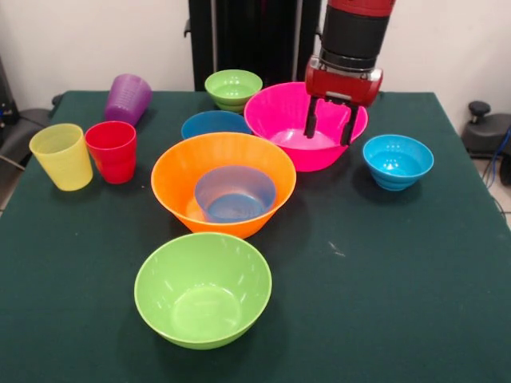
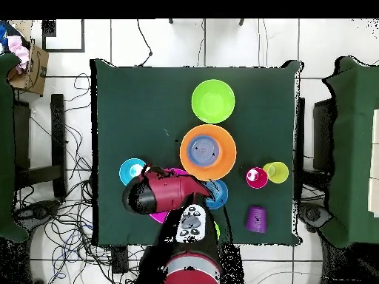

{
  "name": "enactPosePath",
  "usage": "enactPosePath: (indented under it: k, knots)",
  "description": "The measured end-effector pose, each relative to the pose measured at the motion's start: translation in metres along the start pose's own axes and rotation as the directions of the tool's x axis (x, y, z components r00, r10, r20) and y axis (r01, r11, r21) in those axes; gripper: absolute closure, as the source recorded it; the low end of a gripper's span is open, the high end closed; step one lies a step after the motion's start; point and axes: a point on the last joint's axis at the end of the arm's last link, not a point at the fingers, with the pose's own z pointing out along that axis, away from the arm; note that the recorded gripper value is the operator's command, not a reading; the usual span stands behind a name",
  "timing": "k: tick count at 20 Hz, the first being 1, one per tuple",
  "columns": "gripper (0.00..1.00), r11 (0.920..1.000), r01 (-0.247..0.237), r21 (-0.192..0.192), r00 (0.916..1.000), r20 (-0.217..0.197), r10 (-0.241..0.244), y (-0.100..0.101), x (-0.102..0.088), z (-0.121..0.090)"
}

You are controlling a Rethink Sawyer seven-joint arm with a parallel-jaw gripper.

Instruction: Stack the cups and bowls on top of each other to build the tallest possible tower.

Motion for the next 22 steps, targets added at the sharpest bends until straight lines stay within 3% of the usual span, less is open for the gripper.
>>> enactPosePath:
  k: [9,22]
  knots:
    - [0.00,0.9991,-0.028,0.031,0.9990,-0.033,0.029,-0.006,0.016,0.009]
    - [0.00,0.9986,-0.053,0.001,0.9979,0.038,0.053,-0.006,0.012,0.024]
